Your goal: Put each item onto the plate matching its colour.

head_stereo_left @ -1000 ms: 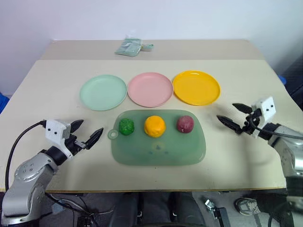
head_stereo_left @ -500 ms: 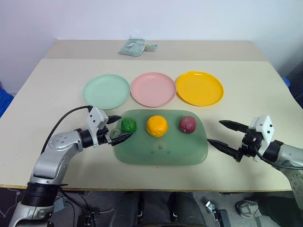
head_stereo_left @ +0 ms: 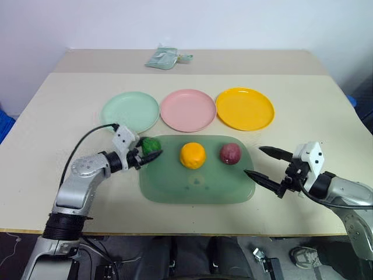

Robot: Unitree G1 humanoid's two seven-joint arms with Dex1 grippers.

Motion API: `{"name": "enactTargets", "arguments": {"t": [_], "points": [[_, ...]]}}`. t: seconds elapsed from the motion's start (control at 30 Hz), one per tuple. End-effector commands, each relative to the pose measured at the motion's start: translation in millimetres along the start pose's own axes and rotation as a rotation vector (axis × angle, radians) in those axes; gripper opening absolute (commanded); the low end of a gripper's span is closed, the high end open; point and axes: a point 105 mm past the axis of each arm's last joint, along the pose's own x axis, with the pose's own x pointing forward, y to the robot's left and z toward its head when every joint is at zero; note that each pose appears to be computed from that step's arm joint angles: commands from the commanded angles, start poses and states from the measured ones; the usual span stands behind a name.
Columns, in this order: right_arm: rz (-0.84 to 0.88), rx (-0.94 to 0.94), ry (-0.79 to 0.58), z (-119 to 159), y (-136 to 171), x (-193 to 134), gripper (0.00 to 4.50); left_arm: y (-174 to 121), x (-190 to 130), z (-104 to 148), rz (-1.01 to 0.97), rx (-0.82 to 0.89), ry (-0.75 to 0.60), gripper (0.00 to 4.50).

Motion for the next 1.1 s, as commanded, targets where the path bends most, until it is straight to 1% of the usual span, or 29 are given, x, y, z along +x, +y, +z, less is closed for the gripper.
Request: {"name": "enactTargets", "arguments": {"t": [0.03, 0.1, 0.13, 0.2, 0.3, 0.33, 0.37, 0.4, 0.47, 0.6, 0.67, 0.73, 0.83, 0.93, 1.0, 1.1], "points": [[0.023, -0.017, -0.054, 15.8, 3.9, 6.6, 4.50, 47.1, -3.6, 22.0, 0.280, 0.000, -0.056, 2.74], [0.046, -0.005, -0.079, 21.8, 6.9, 19.5, 4.50, 72.3, 2.2, 19.0, 0.440, -0.024, -0.030, 2.74], [0.057, -0.004, -0.086, 23.7, 8.6, 24.6, 4.50, 79.9, 4.8, 16.4, 0.490, -0.022, -0.009, 2.74], [0.078, -0.003, -0.095, 26.4, 12.4, 33.8, 4.50, 86.9, 12.5, 10.7, 0.525, -0.032, 0.021, 2.74], [0.077, -0.016, -0.109, 31.1, 13.0, 48.7, 4.50, 93.8, 20.4, 5.0, 0.553, -0.034, 0.044, 3.81], [0.072, -0.015, -0.112, 32.4, 12.5, 52.4, 4.50, 95.5, 21.4, 4.3, 0.559, -0.037, 0.044, 4.28], [0.068, -0.014, -0.114, 33.7, 12.2, 55.6, 4.50, 96.5, 22.1, 4.5, 0.562, -0.037, 0.041, 4.44], [0.068, -0.013, -0.114, 34.8, 12.7, 58.7, 4.50, 97.1, 22.6, 5.4, 0.562, -0.030, 0.036, 4.44], [0.103, -0.059, -0.100, 37.8, 23.7, 69.5, 4.50, 95.7, 19.5, 16.4, 0.536, 0.021, -0.017, 4.44], [0.132, -0.145, -0.070, 37.3, 36.0, 88.2, 4.50, 95.1, -0.3, 33.6, 0.506, 0.036, -0.128, 4.44], [0.135, -0.167, -0.048, 33.0, 38.7, 97.9, 4.50, 75.1, -6.7, 41.6, 0.381, 0.065, -0.180, 4.44], [0.138, -0.168, -0.036, 29.8, 40.3, 103.5, 4.50, 54.5, -9.9, 43.5, 0.257, 0.067, -0.198, 4.44], [0.144, -0.162, 0.001, 22.0, 43.8, 115.2, 4.50, -6.5, -20.9, 32.2, -0.065, 0.080, -0.149, 4.44], [0.156, -0.135, 0.040, 13.4, 45.7, 123.3, 4.50, -49.1, -34.2, 17.2, -0.266, 0.078, -0.078, 4.44], [0.153, -0.119, 0.058, 9.2, 44.6, 126.8, 4.50, -65.4, -41.2, 10.1, -0.333, 0.075, -0.045, 4.44], [0.149, -0.108, 0.038, 13.2, 43.3, 129.2, 3.67, -75.8, -46.2, 8.1, -0.357, 0.063, -0.035, 4.50]]}}
